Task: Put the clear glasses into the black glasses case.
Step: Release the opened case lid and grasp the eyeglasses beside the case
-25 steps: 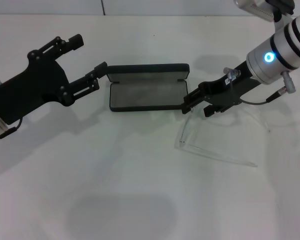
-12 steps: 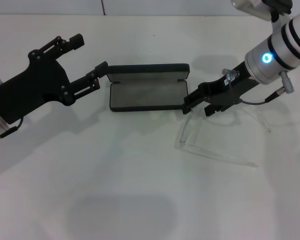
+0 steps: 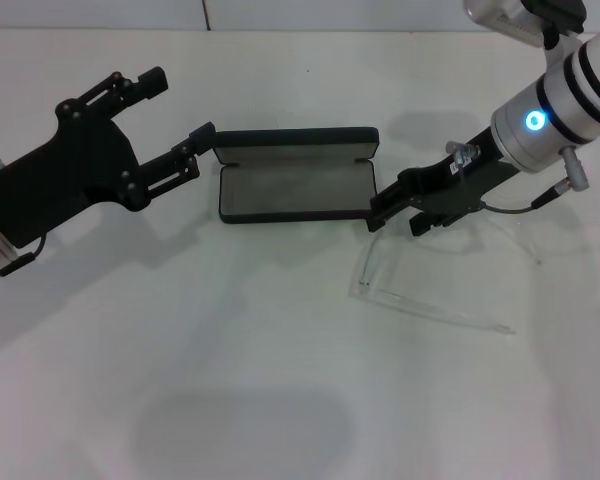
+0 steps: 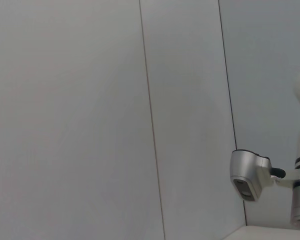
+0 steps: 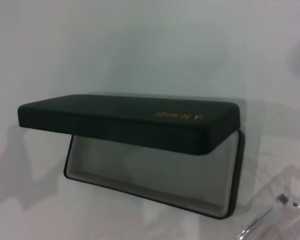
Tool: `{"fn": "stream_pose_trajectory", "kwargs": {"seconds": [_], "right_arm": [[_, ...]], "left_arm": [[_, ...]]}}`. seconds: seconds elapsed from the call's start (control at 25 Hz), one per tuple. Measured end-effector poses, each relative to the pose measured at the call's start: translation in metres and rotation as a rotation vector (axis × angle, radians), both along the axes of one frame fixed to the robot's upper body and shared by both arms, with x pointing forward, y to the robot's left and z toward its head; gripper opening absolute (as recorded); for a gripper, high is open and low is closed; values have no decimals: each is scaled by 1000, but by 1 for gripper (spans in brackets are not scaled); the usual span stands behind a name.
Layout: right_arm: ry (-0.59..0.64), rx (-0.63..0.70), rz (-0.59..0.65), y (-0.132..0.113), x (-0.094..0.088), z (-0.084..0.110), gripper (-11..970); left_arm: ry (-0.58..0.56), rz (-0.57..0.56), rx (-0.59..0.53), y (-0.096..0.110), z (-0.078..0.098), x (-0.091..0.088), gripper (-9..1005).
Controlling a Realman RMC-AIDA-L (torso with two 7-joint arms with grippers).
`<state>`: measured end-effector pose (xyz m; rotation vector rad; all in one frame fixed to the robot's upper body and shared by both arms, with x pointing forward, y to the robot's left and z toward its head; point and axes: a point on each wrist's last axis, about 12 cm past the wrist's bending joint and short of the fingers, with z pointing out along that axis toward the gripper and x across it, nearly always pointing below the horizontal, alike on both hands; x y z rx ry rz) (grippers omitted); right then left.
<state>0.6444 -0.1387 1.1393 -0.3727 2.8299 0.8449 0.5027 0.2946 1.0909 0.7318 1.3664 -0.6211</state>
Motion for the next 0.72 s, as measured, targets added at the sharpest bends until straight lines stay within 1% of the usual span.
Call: {"fn": "stream_pose_trajectory", "kwargs": {"seconds": [0.32, 0.72], "right_arm": [[6, 3, 21, 1, -2, 2, 616], [34, -6, 39, -2, -5, 3, 256]], "left_arm": [[3, 2, -1, 1, -1, -1, 769], [3, 4, 0, 1, -1, -2, 768]]}}
